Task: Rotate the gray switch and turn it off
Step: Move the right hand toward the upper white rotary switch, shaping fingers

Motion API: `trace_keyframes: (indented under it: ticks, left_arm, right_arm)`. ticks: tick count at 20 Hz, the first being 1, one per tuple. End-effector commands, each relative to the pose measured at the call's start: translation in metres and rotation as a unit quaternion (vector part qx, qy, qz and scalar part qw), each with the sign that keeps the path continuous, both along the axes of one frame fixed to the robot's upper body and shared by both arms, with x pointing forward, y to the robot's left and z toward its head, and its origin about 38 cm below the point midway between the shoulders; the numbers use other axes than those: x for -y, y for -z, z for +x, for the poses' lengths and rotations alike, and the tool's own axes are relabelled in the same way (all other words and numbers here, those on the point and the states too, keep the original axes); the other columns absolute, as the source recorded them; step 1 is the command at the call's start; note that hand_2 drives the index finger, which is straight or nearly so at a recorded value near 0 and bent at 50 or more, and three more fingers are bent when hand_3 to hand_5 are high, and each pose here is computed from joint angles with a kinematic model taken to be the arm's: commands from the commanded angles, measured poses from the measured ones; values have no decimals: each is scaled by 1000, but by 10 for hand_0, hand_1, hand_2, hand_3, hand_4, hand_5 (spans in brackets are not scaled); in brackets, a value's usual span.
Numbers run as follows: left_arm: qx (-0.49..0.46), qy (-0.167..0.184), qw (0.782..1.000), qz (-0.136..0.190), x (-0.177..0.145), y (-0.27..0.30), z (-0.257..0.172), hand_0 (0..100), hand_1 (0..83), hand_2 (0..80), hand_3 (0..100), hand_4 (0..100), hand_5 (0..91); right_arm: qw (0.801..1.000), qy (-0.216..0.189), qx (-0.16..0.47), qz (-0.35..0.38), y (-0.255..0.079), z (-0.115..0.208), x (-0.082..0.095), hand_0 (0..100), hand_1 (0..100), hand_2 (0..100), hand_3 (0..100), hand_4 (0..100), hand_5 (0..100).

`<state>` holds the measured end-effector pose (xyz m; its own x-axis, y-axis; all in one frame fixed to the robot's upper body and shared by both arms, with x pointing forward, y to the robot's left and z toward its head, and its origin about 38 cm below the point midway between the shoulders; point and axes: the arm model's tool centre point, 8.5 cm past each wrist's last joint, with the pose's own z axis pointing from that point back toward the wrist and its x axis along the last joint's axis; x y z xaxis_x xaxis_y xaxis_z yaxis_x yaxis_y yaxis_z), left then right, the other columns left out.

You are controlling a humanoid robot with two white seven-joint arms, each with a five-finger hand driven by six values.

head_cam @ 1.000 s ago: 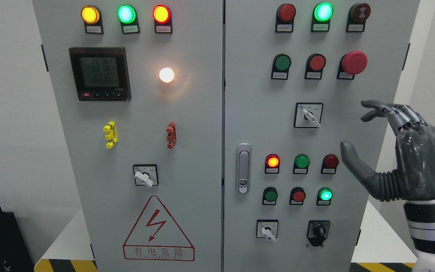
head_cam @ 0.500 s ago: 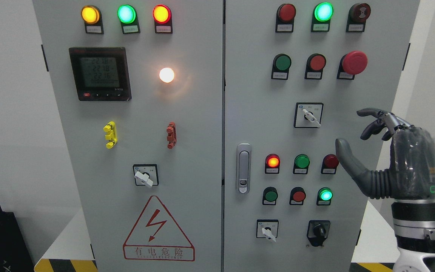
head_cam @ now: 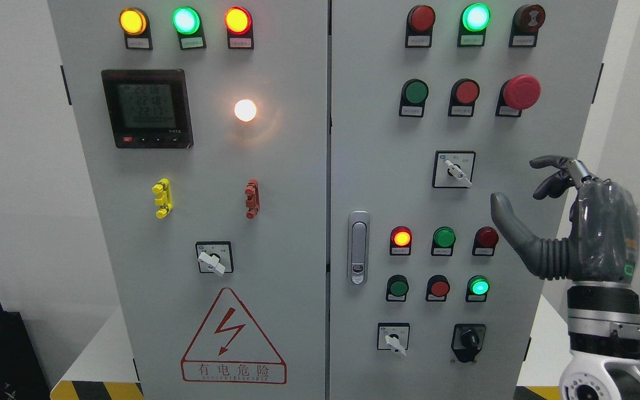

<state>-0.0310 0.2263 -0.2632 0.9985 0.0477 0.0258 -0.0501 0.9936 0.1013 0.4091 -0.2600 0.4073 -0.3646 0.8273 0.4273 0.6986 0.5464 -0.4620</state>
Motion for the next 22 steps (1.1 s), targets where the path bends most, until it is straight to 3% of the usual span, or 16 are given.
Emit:
trace_keyframes:
  ticks: [1,8,12,22]
  left_arm:
    - [-7,1,1000,0,0,0,-5,120,389,0,0,0,0]
    - [-7,1,1000,0,0,-1,-5,120,389,0,0,0,0]
    - [-7,1,1000,0,0,0,-5,120,389,0,0,0,0]
    - [-6,1,1000,-1,0,0,-5,120,389,0,0,0,0]
  right_arm:
    - [999,-36,-7,-5,0,5,-35,0,440,456,729,762,971]
    - [999,-43,-32,0,11,16,-45,0,419,494,747,783,984]
    - [999,-23,-40,11,5,19,-42,0,412,504,752,784,984]
    - [999,-20,-36,13,-5,23,-42,0,428,549,816,829,1000]
